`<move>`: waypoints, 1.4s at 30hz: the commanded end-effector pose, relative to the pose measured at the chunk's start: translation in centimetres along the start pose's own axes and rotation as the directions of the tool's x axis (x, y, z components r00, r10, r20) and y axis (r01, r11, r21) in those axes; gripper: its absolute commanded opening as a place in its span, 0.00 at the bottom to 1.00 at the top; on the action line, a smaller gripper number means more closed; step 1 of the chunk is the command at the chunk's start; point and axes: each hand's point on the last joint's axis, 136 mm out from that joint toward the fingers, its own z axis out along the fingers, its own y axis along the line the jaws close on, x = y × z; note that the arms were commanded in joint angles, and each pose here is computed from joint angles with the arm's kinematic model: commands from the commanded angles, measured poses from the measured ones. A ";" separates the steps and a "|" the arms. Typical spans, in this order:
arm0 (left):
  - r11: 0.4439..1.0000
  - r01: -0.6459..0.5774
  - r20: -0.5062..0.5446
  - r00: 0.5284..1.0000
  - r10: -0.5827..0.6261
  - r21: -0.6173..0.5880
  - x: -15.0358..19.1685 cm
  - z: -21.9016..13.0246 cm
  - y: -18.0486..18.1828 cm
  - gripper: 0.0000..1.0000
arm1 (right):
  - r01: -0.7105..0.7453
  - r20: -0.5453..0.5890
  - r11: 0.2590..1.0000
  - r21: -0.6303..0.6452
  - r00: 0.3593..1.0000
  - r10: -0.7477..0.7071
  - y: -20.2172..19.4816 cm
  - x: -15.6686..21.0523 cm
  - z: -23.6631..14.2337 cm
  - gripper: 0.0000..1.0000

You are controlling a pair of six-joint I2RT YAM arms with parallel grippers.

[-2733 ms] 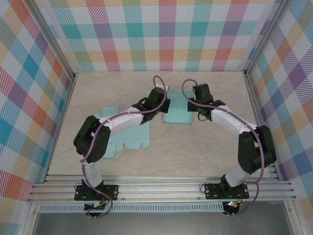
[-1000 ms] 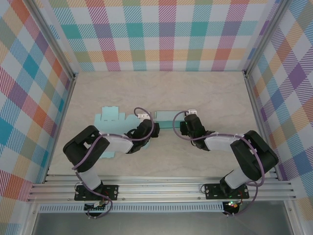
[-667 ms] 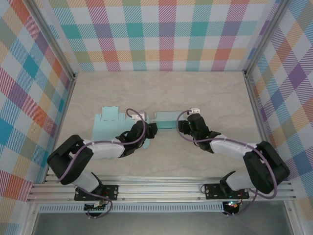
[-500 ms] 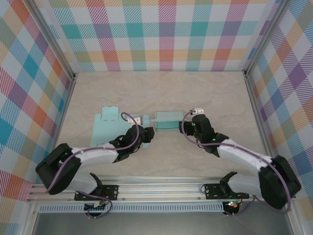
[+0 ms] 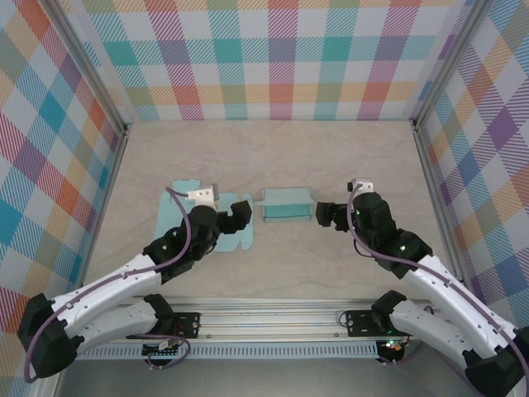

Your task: Fold the paper box

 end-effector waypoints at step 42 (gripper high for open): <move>0.982 -0.101 -0.538 0.843 -0.001 -0.161 13.8 15.5 3.1 0.47 | -0.128 -0.573 0.992 -0.011 0.813 0.099 0.8 10.3 16.0 0.69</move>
